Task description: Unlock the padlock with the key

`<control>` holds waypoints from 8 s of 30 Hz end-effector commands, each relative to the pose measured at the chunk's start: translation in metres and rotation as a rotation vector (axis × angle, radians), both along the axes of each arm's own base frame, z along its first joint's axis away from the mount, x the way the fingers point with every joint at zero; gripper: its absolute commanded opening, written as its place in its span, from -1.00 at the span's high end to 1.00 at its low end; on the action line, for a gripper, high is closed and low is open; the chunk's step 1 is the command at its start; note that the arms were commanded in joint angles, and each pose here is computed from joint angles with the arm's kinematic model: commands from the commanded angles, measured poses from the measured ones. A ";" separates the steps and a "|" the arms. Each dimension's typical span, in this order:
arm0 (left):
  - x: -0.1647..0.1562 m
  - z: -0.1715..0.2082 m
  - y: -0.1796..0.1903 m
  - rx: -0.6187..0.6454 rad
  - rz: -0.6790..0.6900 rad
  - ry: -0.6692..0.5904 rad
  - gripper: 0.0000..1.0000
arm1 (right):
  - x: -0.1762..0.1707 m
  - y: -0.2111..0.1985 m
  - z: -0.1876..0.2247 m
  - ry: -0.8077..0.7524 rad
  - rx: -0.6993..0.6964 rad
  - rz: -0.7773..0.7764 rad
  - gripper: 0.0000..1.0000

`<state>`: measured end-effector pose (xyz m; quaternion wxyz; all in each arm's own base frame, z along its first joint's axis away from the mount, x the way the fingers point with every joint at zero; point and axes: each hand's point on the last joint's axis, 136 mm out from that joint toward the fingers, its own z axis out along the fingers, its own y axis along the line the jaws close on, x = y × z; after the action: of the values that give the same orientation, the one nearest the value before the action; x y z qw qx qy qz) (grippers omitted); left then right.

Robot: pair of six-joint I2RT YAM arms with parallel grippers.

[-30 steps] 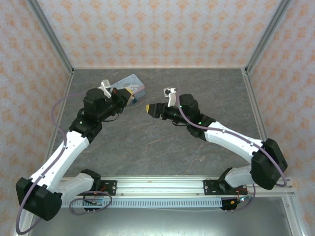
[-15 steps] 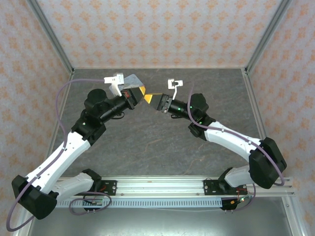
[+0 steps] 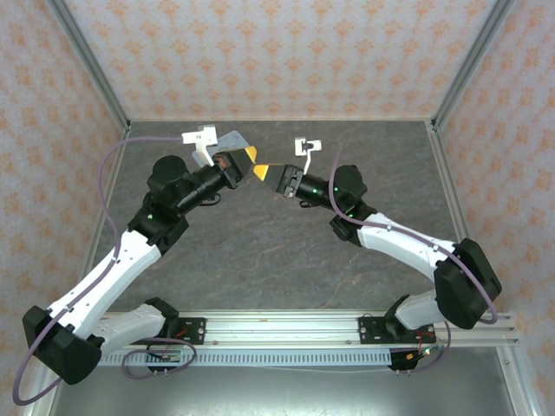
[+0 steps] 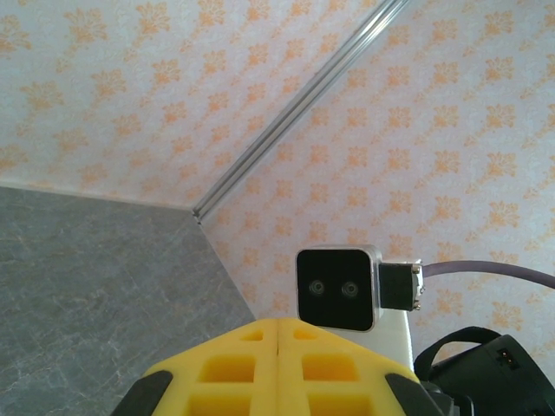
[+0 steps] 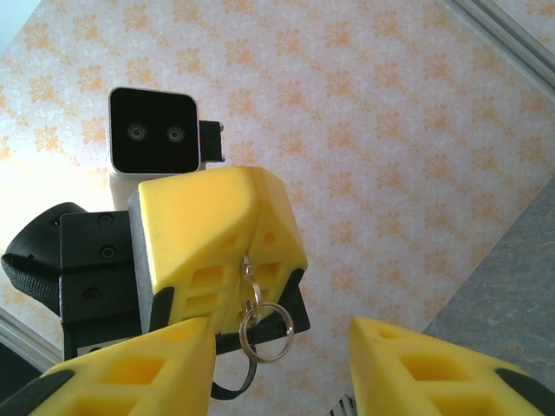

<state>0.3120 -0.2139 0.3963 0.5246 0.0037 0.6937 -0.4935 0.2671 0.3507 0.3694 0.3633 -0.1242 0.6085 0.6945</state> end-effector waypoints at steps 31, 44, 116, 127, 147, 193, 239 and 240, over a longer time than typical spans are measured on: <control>0.016 -0.014 0.025 0.039 0.150 0.155 0.29 | 0.005 -0.008 -0.014 -0.066 -0.187 -0.103 1.00; 0.019 -0.041 0.039 0.019 0.189 0.283 0.33 | 0.006 -0.014 -0.027 -0.061 -0.244 -0.134 1.00; 0.030 -0.119 0.029 -0.798 0.224 0.876 0.96 | 0.029 0.016 -0.069 0.194 -0.139 -0.209 1.00; 0.021 -0.093 0.035 -0.309 0.250 0.645 1.00 | 0.027 -0.023 -0.056 0.152 -0.126 -0.224 0.33; -0.003 -0.015 -0.009 0.288 -0.156 0.157 1.00 | -0.022 -0.018 0.022 -0.127 -0.029 0.087 0.08; 0.003 -0.017 -0.020 0.250 -0.194 0.177 1.00 | -0.005 -0.004 -0.008 -0.052 -0.093 0.098 0.29; 0.087 -0.106 0.080 0.438 0.290 0.495 -0.49 | 0.003 -0.051 -0.085 0.082 -0.434 -0.191 1.00; 0.093 -0.115 0.085 0.473 0.315 0.511 -0.52 | 0.002 -0.057 -0.084 0.081 -0.445 -0.216 1.00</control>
<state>0.3921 -0.1537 0.3062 0.3925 -0.0827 0.8638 -0.3048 0.2653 0.3126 0.3060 0.3581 -0.1276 0.7344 0.5623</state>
